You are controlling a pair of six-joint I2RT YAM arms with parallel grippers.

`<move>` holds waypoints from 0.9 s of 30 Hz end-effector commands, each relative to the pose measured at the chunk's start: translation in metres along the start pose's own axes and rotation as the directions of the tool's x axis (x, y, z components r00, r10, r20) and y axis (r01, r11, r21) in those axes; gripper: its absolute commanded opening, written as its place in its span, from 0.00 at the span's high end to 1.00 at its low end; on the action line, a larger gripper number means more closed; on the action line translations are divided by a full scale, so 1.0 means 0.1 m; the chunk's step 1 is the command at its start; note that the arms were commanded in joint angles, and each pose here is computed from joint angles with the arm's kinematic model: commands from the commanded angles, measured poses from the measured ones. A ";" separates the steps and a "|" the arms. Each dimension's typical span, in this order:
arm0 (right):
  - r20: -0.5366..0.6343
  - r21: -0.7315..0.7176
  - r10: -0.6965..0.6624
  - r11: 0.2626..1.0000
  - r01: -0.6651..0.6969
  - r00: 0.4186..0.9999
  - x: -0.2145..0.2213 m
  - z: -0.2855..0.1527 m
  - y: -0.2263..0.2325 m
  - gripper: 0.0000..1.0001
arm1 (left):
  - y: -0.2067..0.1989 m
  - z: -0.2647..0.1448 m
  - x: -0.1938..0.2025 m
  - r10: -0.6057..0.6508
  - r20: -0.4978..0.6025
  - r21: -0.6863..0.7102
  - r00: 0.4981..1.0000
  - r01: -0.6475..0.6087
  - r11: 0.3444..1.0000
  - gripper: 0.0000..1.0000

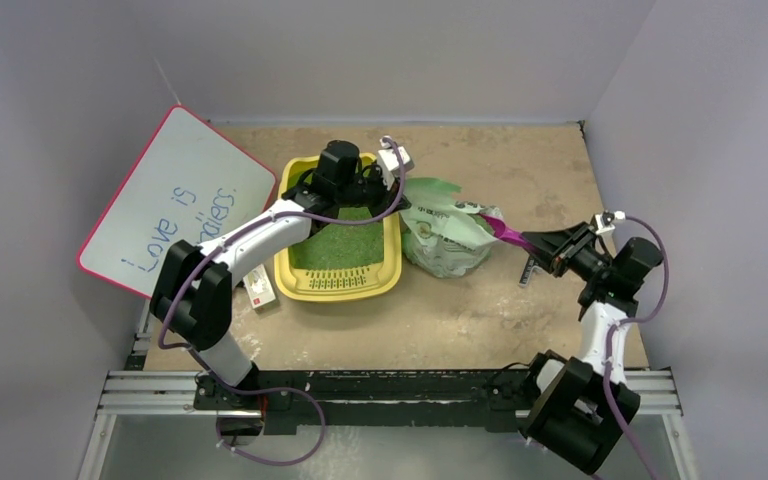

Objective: Fill the litter box with clean litter
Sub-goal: 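Scoop the cat litter from the cat litter bag.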

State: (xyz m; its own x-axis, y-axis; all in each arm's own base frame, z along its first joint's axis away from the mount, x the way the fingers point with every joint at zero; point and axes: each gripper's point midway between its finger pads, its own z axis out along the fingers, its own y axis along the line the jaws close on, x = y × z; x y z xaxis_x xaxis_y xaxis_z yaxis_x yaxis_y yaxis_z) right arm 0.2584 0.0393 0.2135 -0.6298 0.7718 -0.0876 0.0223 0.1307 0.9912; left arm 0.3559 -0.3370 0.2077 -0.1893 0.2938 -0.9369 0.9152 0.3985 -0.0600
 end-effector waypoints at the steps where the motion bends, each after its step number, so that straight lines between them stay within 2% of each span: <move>1: -0.005 -0.009 -0.088 0.996 0.088 0.996 -0.01 -0.03 0.21 1.00 | 0.11 -0.14 -0.34 0.084 0.080 -0.060 0.993 -0.079 0.995 1.00; 3: -0.039 -0.045 -0.074 0.996 0.072 0.997 0.05 0.10 0.26 1.00 | 0.09 -0.13 -0.32 0.084 0.082 -0.048 0.993 -0.080 0.996 1.00; 6: -0.148 -0.045 -0.065 0.997 0.059 0.987 0.26 0.23 0.23 1.00 | 0.11 -0.11 -0.34 0.074 0.088 -0.050 0.993 -0.070 0.996 1.00; 9: -0.090 -0.039 -0.045 0.998 0.042 0.995 0.12 -0.03 0.17 1.00 | 0.11 -0.15 -0.37 0.074 0.090 -0.060 0.993 -0.069 0.996 1.00; 11: -0.035 -0.020 -0.072 0.997 0.071 0.997 0.00 -0.02 0.16 1.00 | 0.10 -0.17 -0.36 0.083 0.086 -0.064 0.993 -0.078 0.995 1.00; 14: -0.090 -0.046 -0.098 0.994 0.094 0.991 0.13 0.09 0.30 1.00 | 0.11 -0.15 -0.33 0.080 0.081 -0.065 0.994 -0.075 0.995 1.00; 18: -0.010 -0.046 -0.090 0.995 0.089 0.996 -0.03 -0.07 0.29 1.00 | 0.12 -0.16 -0.34 0.082 0.071 -0.069 0.994 -0.077 0.995 1.00; 21: -0.076 -0.102 -0.061 0.993 0.053 0.995 0.08 -0.03 0.26 1.00 | 0.13 -0.18 -0.39 0.098 0.079 -0.076 0.992 -0.092 0.993 1.00; 22: -0.066 -0.117 -0.027 0.993 0.019 0.997 0.08 -0.07 0.29 1.00 | 0.13 -0.19 -0.34 0.086 0.055 -0.075 0.995 -0.081 0.994 1.00; 27: -0.066 -0.113 -0.030 0.993 0.023 0.997 0.11 -0.11 0.29 1.00 | 0.21 -0.14 -0.32 0.037 0.051 -0.108 0.998 -0.032 0.994 1.00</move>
State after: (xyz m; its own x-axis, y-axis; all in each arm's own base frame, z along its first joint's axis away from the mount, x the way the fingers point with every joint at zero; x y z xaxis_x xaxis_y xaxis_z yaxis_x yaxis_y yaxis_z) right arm 0.2563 0.0382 0.2198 -0.6289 0.7768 -0.0325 0.0052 0.0460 0.9989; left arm 0.3538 -0.3336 0.2102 -0.1892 0.3025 -0.9342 0.9122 0.4063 -0.0532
